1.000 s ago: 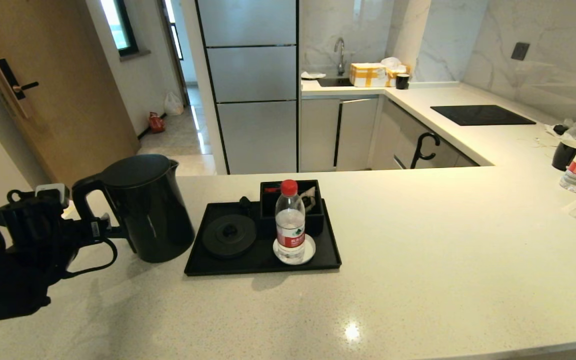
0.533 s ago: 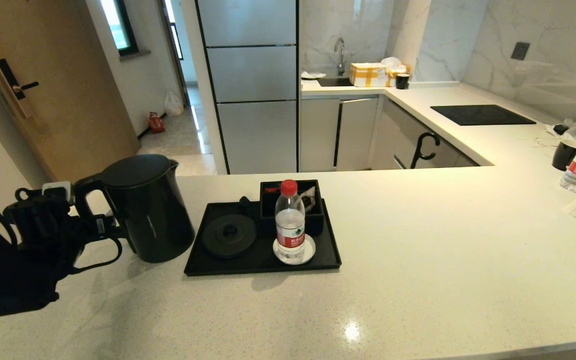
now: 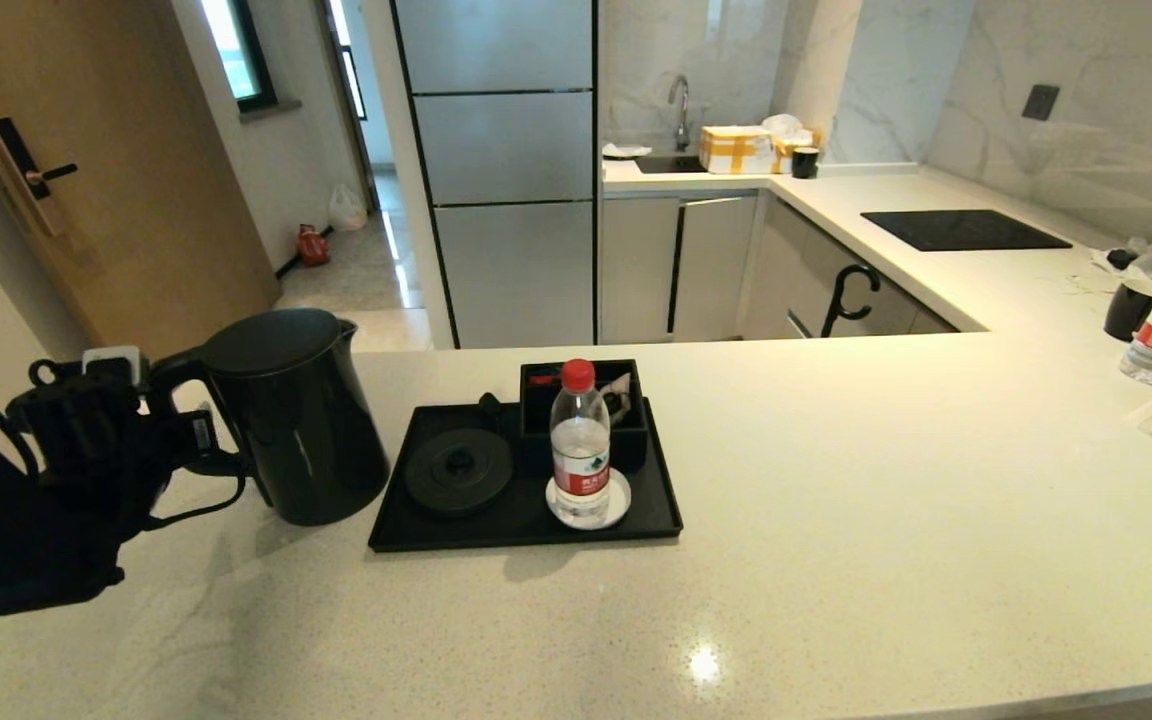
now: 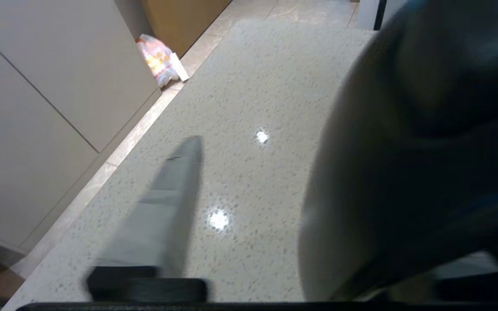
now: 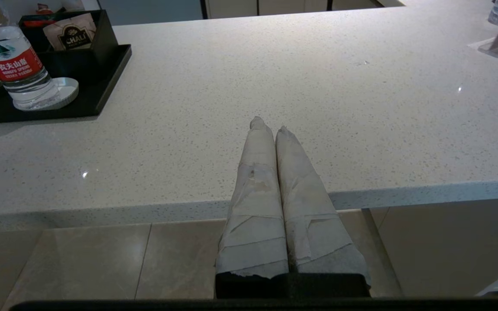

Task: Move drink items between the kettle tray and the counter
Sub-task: Return the kettle to its original position

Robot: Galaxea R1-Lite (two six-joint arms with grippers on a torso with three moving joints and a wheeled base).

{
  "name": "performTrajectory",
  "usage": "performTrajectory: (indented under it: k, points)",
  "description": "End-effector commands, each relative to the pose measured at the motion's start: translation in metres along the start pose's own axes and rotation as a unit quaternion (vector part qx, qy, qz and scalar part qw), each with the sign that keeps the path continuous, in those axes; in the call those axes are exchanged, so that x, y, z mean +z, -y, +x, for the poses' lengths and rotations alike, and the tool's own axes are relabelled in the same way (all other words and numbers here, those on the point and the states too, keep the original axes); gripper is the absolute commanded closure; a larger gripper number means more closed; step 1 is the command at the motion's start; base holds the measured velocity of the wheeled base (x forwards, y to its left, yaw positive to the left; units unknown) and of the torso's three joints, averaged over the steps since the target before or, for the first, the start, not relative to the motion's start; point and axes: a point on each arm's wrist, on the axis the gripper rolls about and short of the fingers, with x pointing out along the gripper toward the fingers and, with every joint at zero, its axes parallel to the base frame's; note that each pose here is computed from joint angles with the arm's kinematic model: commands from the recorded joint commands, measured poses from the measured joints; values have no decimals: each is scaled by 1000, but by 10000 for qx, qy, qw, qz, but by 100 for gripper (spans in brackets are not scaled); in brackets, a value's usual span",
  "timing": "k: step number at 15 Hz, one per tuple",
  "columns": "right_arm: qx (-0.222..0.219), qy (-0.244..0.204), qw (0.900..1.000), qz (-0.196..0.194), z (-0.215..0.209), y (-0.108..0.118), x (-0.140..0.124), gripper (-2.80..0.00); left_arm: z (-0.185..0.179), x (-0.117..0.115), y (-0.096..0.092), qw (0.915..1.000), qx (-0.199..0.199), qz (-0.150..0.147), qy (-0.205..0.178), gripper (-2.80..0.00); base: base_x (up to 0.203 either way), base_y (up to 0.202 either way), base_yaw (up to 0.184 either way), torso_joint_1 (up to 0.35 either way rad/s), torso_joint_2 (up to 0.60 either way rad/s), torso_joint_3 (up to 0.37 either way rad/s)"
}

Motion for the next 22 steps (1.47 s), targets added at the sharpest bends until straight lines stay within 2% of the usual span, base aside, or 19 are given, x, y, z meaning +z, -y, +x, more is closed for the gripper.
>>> performTrajectory:
  k: [1,5,10,13,15,19,22]
  points:
    - [1,-8,10000,-3,0,0,0,0,-1,3,0,10000,7,-9,60,0,0,0,0,0,0,0]
    - [9,-8,10000,-3,0,0,0,0,-5,5,0,10000,-30,3,78,0,0,0,0,0,0,0]
    - [9,-8,10000,-3,0,0,0,0,-14,21,3,9996,-103,-61,248,0,0,0,0,0,0,0]
    - [9,-8,10000,-3,0,0,0,0,-20,37,6,9990,-98,-144,412,0,0,0,0,0,0,0]
    - [1,-8,10000,-3,0,0,0,0,-32,62,8,9973,-75,-229,689,0,0,0,0,0,0,0]
    - [9,-8,10000,-3,0,0,0,0,-42,75,17,9966,-60,-263,784,0,0,0,0,0,0,0]
    - [9,-8,10000,-3,0,0,0,0,-42,75,17,9966,-59,-263,784,0,0,0,0,0,0,0]
